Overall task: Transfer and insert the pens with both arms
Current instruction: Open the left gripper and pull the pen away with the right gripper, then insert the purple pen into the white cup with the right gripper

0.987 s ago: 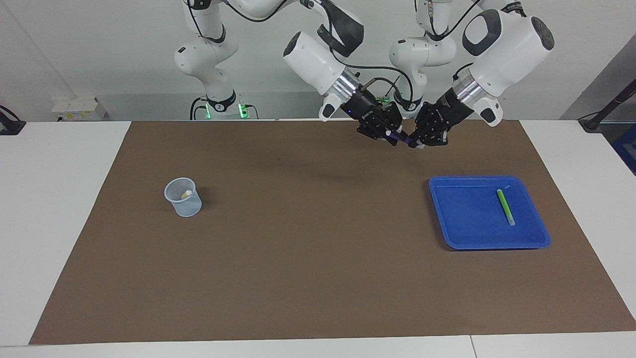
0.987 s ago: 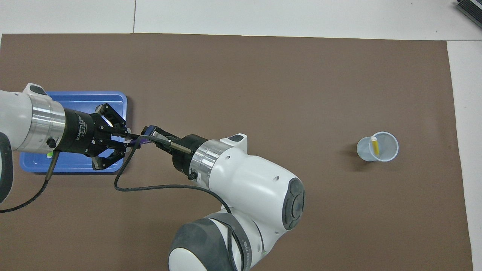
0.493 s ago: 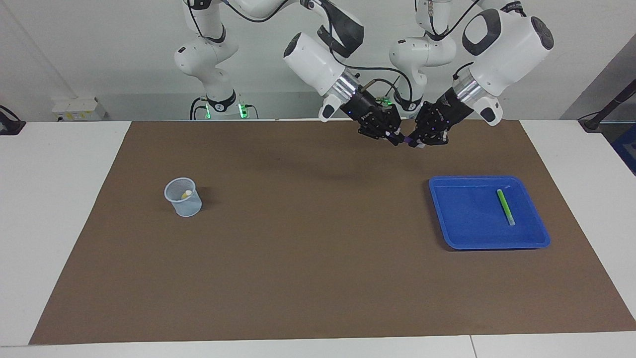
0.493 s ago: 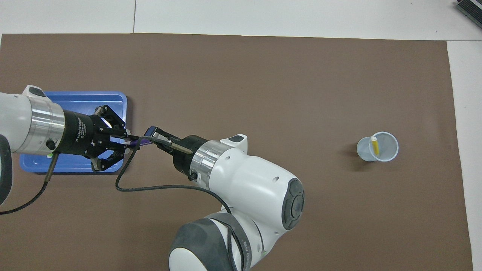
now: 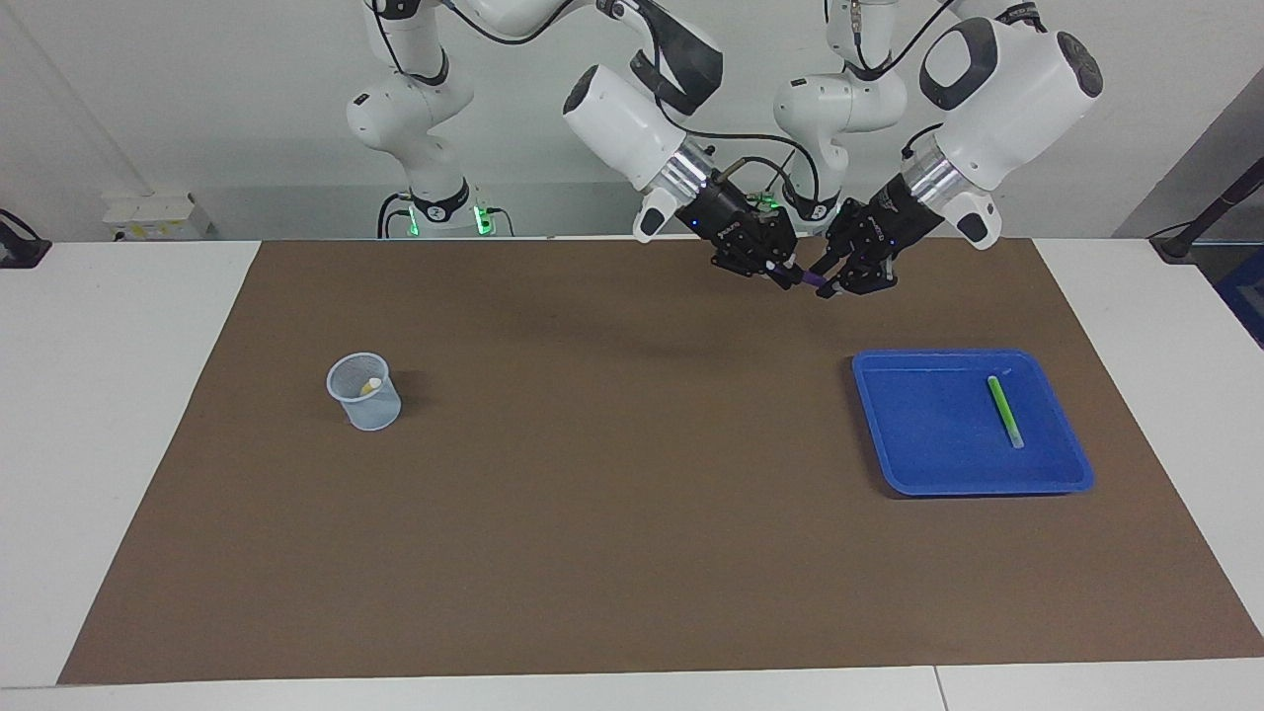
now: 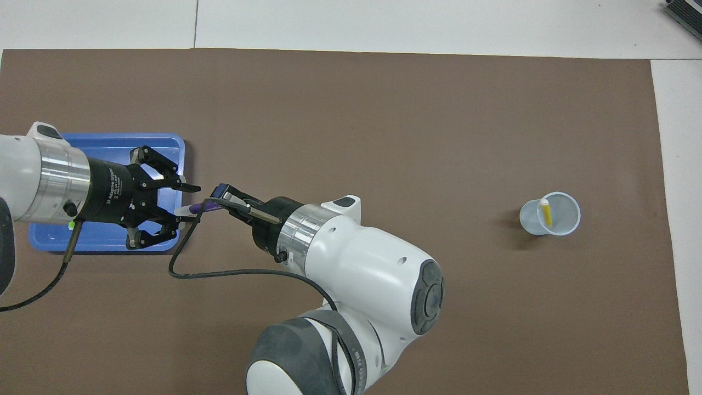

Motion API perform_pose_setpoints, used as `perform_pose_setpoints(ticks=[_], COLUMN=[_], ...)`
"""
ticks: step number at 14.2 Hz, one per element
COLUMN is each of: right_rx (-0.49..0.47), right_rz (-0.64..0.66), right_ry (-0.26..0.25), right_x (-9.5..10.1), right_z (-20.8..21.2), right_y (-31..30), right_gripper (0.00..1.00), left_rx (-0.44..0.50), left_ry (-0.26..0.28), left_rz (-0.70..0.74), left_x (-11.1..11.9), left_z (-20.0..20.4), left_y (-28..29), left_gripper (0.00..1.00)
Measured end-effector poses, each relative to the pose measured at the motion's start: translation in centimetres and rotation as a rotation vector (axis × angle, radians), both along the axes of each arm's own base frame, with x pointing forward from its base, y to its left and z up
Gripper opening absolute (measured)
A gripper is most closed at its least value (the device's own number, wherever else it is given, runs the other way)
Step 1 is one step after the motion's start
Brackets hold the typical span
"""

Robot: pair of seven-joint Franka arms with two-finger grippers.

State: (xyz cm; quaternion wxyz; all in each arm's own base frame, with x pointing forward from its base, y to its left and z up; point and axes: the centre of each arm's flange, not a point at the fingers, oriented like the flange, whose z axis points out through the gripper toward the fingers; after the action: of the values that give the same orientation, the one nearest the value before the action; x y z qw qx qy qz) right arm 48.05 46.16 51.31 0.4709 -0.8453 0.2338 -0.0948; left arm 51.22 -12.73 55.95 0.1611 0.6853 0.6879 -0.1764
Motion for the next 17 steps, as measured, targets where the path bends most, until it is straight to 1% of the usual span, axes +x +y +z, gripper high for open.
perform_pose_setpoints(ticks=[1,3,5,7,9,10,11,12,13,14,15,16,17], right_rx=[-0.003,-0.038,-0.097,-0.143,-0.198,-0.249,-0.304,-0.361,-0.407,-0.446,-0.487,-0.547,-0.622], right_rz=[0.004,0.06,0.171,0.279,0.361,0.406,0.45,0.497,0.547,0.601,0.651,0.707,0.768], right_ry=[-0.005,-0.038,-0.068,-0.084,-0.094,-0.094,-0.094,-0.094,-0.1,-0.111,-0.119,-0.125,-0.13], right_x=[0.0,0.2,1.4,3.4,4.8,5.1,5.3,5.6,6.1,6.7,7.3,7.8,8.2], right_z=[0.0,-0.4,-1.2,-1.7,-1.8,-1.9,-2.1,-2.3,-2.6,-2.7,-2.8,-2.9,-3.0], right_y=[0.0,-0.2,-1.5,-4.4,-6.9,-7.7,-8.6,-9.7,-11.1,-13.0,-14.9,-17.1,-19.4], right_gripper=[0.18,0.18,0.18,0.18,0.18,0.18,0.18,0.18,0.18,0.18,0.18,0.18,0.18], left_rx=[0.0,-0.001,-0.001,-0.001,0.0,0.0,0.007,0.023,0.043,0.068,0.095,0.126,0.155], left_ry=[-0.001,-0.001,-0.008,-0.054,-0.124,-0.164,-0.205,-0.244,-0.275,-0.297,-0.31,-0.321,-0.328], left_rz=[0.004,0.009,-0.001,-0.085,-0.253,-0.346,-0.433,-0.523,-0.61,-0.703,-0.789,-0.879,-0.969], left_x=[0.1,0.1,0.1,-0.3,-0.9,-1.2,-1.4,-1.6,-1.7,-2.0,-2.1,-2.2,-2.3], left_z=[0.0,0.0,0.1,0.3,-0.2,-0.4,-0.7,-0.9,-1.0,-1.2,-1.4,-1.6,-1.7], left_y=[0.2,0.4,0.5,0.8,2.4,4.1,6.1,8.4,10.5,12.3,13.4,14.2,14.7], left_gripper=[0.68,0.9,0.9,0.9,0.9,0.88,0.88,0.9,0.9,0.9,0.82,0.8,0.8])
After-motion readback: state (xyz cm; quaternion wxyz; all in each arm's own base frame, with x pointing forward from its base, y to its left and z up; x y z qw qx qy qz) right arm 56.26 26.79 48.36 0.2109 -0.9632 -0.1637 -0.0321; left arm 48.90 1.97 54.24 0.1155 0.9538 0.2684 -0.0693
